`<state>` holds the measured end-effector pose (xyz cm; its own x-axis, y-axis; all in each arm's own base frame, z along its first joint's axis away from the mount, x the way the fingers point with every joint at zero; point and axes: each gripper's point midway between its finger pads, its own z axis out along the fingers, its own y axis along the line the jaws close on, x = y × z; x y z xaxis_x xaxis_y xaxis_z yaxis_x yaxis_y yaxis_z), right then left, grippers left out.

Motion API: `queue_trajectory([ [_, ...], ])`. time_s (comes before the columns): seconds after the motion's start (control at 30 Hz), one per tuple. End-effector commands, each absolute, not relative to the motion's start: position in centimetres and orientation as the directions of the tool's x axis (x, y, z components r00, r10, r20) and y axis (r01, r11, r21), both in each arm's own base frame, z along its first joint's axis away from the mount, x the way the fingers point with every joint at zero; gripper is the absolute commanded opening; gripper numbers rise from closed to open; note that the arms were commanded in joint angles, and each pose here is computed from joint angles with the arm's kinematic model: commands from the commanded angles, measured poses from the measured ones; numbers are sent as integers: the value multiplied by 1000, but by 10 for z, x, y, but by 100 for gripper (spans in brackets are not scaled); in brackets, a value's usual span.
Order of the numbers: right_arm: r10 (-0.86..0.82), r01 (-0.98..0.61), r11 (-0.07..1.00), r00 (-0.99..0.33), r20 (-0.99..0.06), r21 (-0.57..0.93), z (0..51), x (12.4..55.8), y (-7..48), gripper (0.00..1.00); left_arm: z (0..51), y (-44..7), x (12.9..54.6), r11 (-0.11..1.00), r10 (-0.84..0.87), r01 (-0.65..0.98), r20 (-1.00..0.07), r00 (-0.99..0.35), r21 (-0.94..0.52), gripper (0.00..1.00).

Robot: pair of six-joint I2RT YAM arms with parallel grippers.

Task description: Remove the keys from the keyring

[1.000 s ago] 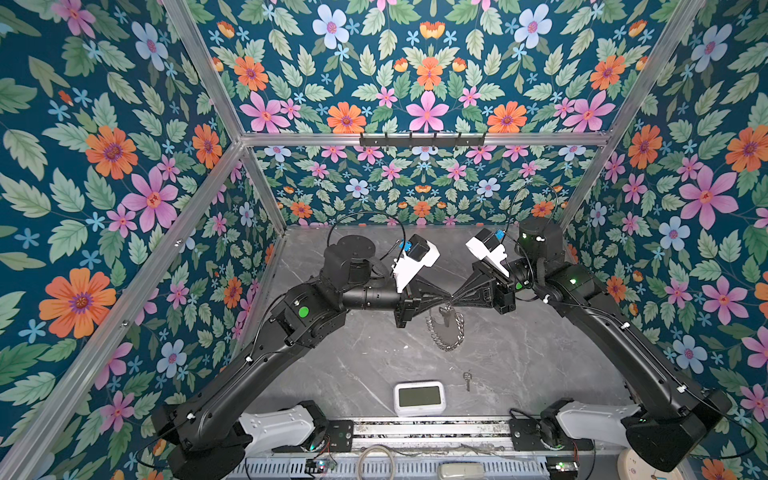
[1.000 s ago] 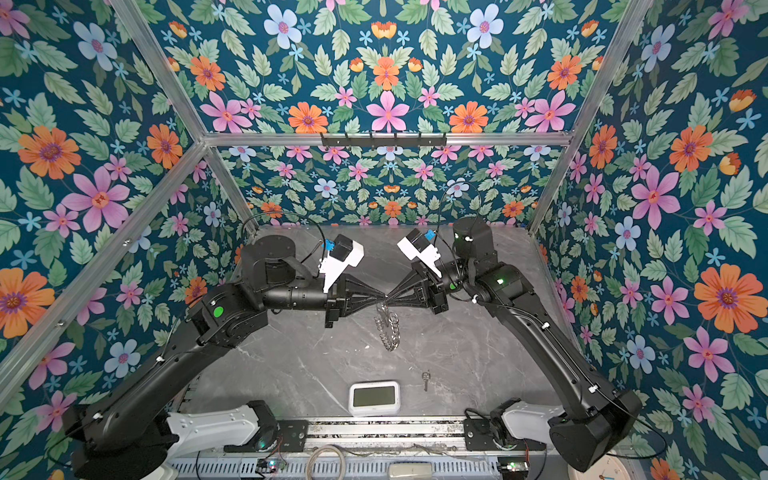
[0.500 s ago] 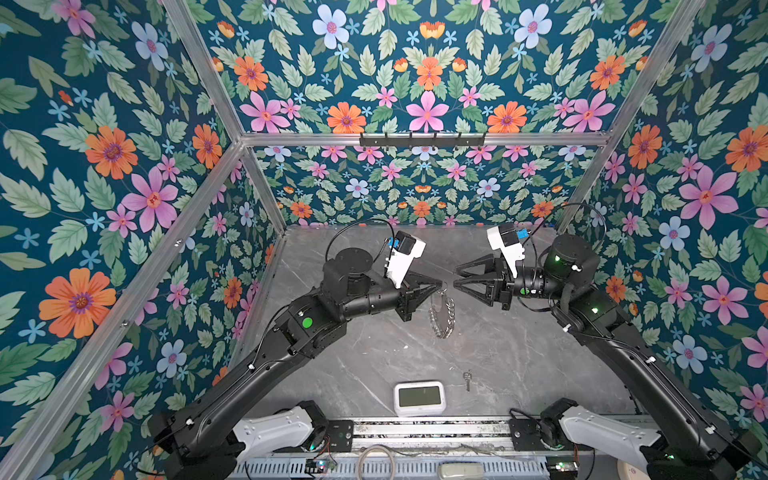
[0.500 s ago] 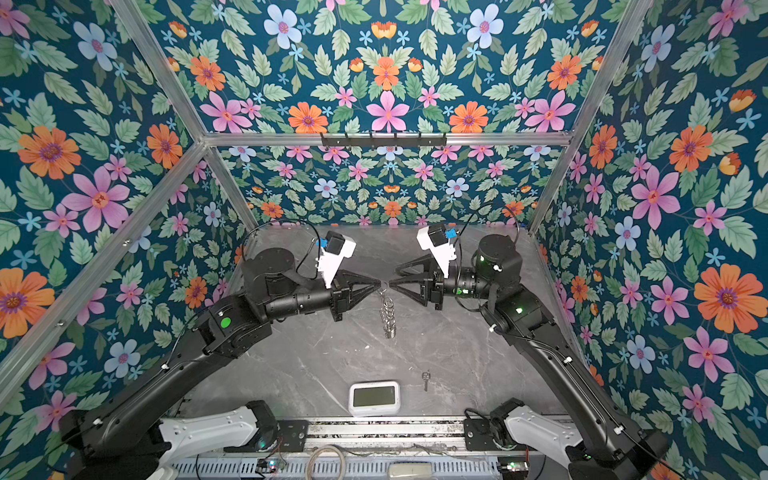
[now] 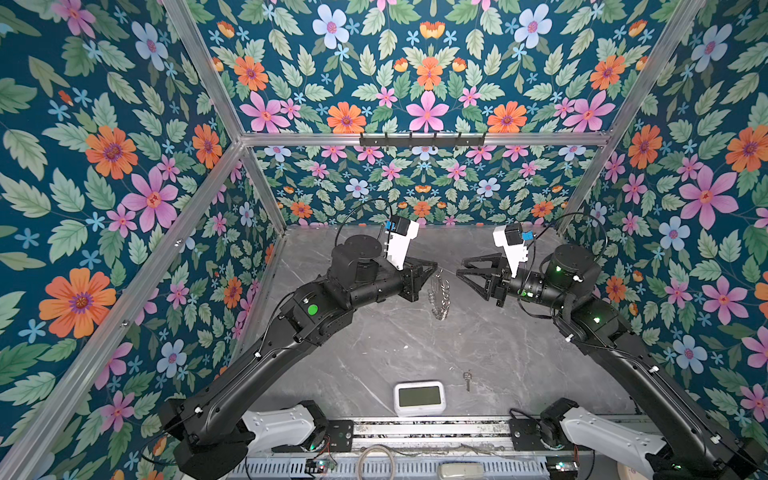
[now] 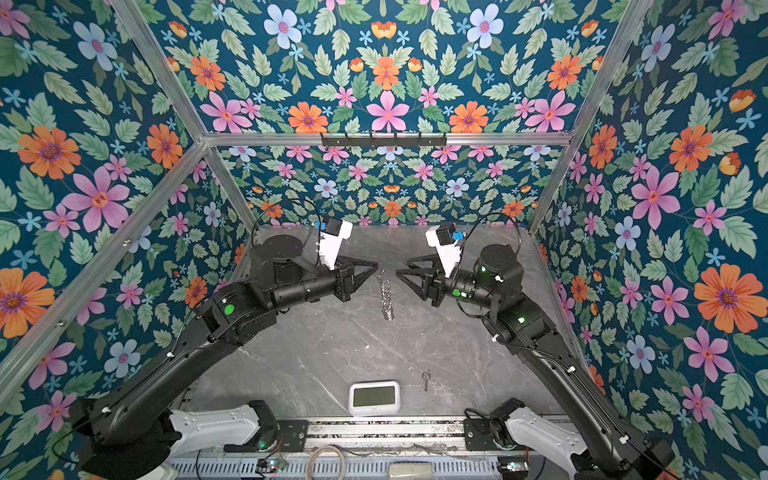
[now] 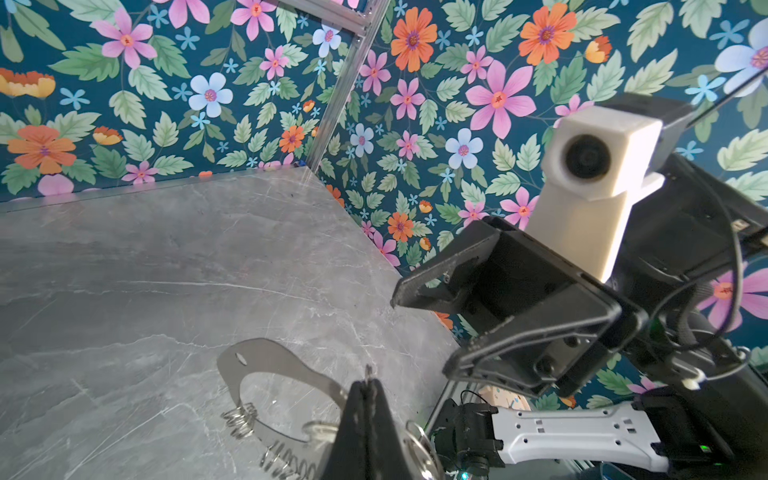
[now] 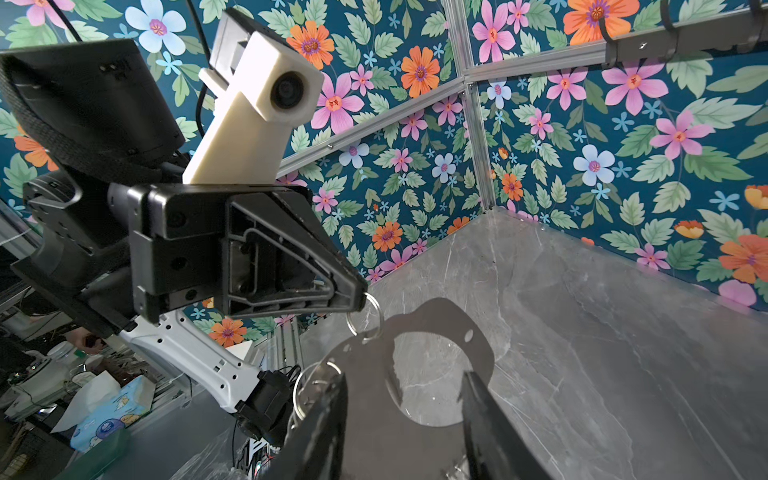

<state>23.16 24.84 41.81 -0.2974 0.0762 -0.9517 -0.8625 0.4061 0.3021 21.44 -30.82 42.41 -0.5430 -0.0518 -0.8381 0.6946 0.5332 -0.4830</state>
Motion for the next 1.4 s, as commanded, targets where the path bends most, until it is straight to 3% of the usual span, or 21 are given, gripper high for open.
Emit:
queue_trajectory([
  [0.0,70,-875,398,-269,-960,275,423,231,251,47,428,-307,218,545,-75,679,-834,-546,-493,0],
  [0.07,58,-875,397,-279,-959,278,421,234,254,47,428,-308,217,543,-68,681,-834,-548,-491,0],
  [0.2,28,-916,285,-288,-957,284,425,225,268,45,428,-313,214,521,-49,696,-831,-554,-494,0],
  [0.33,-14,-944,179,-285,-958,278,429,215,277,30,430,-318,201,459,3,755,-849,-529,-468,0],
  [0.53,-45,-962,52,-271,-961,269,429,191,279,31,428,-314,180,378,84,849,-899,-429,-370,0],
  [0.7,-53,-958,40,-286,-957,284,426,186,277,34,428,-314,173,341,100,876,-913,-394,-341,0],
  [1.03,-69,-947,32,-321,-945,319,417,189,281,29,438,-315,169,307,75,893,-927,-368,-330,0],
  [1.37,-26,-947,16,-321,-947,321,425,191,283,0,439,-317,169,299,68,891,-923,-378,-343,0],
])
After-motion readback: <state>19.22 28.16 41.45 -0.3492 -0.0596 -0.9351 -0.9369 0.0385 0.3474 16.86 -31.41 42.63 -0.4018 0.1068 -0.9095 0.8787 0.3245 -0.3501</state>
